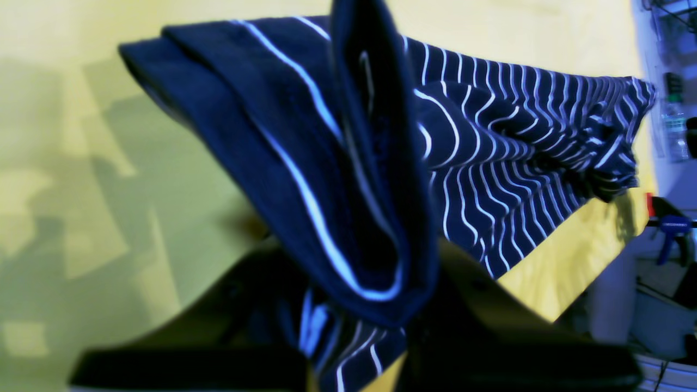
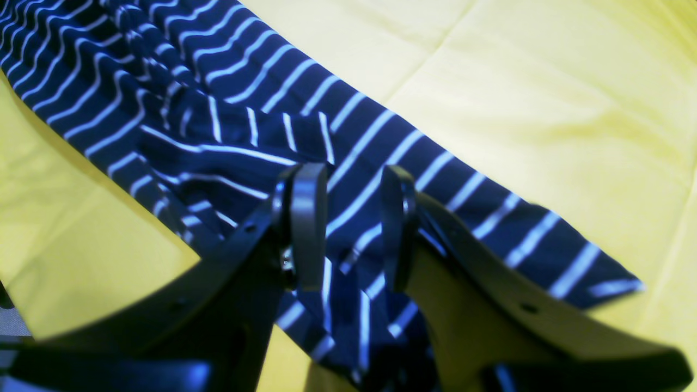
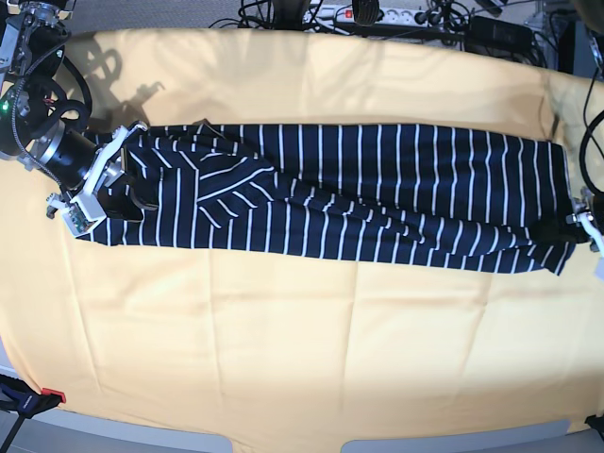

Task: Fold the T-shirt properly
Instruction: 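Lift the hem end with the left gripper toward the right gripper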

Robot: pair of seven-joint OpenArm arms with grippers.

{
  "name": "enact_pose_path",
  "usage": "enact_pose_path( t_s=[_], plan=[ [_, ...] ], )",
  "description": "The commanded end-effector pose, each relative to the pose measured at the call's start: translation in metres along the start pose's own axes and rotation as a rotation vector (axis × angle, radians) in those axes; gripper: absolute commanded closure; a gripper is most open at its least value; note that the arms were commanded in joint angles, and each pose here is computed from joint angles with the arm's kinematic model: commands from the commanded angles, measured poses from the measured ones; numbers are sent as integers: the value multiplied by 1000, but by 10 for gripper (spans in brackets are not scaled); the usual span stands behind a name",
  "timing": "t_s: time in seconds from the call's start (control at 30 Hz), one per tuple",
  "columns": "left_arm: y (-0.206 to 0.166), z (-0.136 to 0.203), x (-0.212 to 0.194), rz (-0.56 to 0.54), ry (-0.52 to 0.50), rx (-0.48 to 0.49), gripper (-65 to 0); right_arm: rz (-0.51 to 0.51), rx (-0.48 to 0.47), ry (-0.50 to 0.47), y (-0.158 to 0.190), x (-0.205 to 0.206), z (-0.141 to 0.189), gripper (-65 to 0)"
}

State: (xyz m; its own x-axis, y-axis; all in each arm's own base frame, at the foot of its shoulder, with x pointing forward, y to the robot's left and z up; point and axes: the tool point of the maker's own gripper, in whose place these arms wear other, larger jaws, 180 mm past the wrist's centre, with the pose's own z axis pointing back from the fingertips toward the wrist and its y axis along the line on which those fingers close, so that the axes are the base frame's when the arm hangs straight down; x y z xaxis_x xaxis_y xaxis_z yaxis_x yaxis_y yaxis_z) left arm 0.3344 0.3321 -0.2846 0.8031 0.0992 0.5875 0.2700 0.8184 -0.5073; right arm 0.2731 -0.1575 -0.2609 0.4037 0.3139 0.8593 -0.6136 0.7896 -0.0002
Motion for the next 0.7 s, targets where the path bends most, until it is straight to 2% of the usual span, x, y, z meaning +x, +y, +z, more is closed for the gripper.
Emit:
enact_pose_path(
  t_s=[0.0,0.3,0.47,0.67],
  plan=[
    [-2,20,26,-31,-65,10,0,21,-2,-44,-3,13,4,-186],
    [-6,25,16,-4,2,-9,0,21,-1,-44,-2,13,4,-186],
    [-10,21,18,0,0,-20,0,21,-2,-44,-2,13,4,-186],
    [-48,6,31,-132,-8,-82,0,22,-1,-44,-2,13,4,-186]
  ],
)
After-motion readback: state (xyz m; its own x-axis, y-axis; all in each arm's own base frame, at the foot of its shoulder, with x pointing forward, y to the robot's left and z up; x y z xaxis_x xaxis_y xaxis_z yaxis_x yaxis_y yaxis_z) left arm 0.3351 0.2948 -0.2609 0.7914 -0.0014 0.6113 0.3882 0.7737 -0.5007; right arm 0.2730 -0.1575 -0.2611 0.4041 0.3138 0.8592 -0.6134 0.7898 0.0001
